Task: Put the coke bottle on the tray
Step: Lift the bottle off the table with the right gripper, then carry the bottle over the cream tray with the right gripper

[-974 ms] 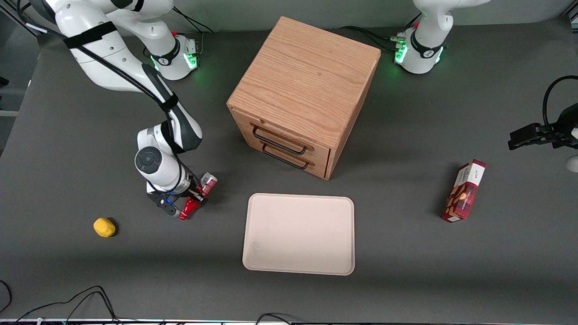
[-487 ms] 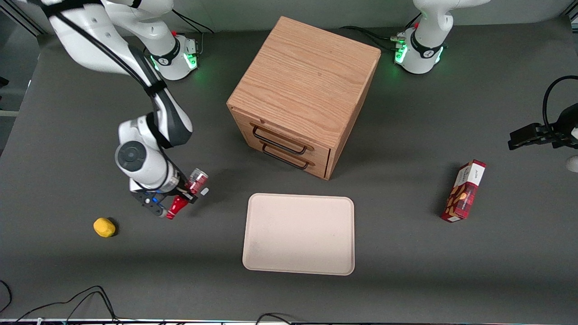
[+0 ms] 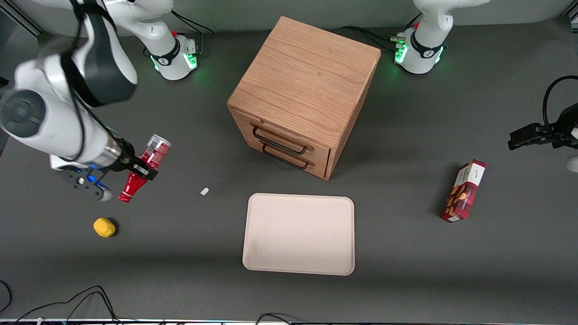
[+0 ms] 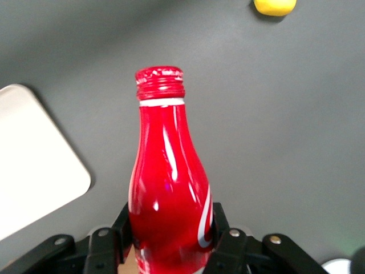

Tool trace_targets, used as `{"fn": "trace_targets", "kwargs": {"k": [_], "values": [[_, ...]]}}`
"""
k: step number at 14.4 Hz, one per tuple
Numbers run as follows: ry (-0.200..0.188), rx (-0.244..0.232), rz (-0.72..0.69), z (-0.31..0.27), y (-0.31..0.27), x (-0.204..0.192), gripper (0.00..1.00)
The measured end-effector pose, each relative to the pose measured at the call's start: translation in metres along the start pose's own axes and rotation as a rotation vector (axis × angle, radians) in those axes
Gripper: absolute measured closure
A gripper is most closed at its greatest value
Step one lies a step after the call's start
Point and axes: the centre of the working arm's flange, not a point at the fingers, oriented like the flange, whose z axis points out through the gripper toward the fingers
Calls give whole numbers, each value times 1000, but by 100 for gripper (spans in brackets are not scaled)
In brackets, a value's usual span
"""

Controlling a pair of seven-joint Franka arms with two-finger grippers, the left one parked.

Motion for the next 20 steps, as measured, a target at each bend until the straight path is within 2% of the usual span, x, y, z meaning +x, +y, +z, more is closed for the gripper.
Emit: {"fn": "trace_targets", "kwargs": {"k": [2, 5, 7, 10, 15, 20], "values": [[-13, -5, -25, -35, 5, -3, 43], [-15, 0, -49, -46, -3, 1, 43], [-27, -5, -67, -32, -18, 9, 43], [-48, -17, -141, 15, -79, 5, 43], [25, 71, -307, 154, -207, -9, 43], [71, 123, -417, 241, -237, 3, 43]]}}
